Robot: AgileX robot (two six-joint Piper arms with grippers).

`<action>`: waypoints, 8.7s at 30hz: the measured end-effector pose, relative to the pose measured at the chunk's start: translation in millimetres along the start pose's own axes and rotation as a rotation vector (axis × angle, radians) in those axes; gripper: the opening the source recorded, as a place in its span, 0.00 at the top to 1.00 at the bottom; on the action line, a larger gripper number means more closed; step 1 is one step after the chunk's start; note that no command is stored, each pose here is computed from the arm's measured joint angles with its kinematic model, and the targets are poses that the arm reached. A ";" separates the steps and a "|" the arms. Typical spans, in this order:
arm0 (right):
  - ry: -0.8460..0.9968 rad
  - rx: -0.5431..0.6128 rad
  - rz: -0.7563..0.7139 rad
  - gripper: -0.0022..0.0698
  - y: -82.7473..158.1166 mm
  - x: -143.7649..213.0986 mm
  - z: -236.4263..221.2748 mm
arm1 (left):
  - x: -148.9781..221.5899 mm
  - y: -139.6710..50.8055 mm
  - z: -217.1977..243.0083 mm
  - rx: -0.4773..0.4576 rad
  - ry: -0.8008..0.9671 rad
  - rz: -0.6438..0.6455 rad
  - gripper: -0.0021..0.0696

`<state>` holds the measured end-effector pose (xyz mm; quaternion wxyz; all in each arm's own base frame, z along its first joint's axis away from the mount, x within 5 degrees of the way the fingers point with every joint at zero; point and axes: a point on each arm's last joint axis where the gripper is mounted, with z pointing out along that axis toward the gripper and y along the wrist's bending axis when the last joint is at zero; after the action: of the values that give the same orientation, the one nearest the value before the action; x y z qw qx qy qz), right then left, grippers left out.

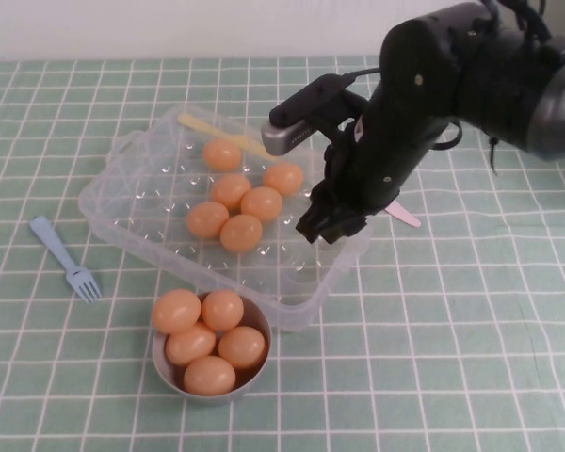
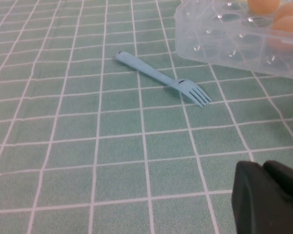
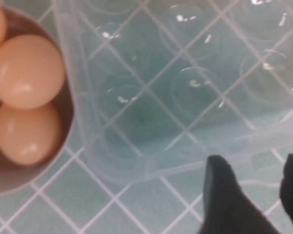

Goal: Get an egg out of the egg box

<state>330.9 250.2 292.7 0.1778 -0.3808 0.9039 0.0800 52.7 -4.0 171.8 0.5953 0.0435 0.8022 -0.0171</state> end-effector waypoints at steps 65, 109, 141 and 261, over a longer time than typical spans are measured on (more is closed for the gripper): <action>0.001 0.283 0.117 0.32 -55.1 -44.0 94.8 | 0.0 0.0 0.0 0.000 0.000 0.000 0.98; -0.011 0.286 0.103 0.43 -57.0 -44.3 115.3 | 0.0 0.0 0.0 0.000 0.000 0.000 0.98; -0.078 0.002 0.093 0.44 47.6 -30.7 -21.7 | 0.0 0.0 0.0 0.000 0.000 0.000 0.98; -0.239 -0.125 -0.192 0.99 96.1 187.2 -136.3 | 0.0 0.0 0.0 0.000 0.000 0.000 0.98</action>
<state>105.5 155.4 347.9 0.2669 -0.4636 0.8289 0.1634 52.7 -4.0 171.8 0.5953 0.0435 0.8022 -0.0171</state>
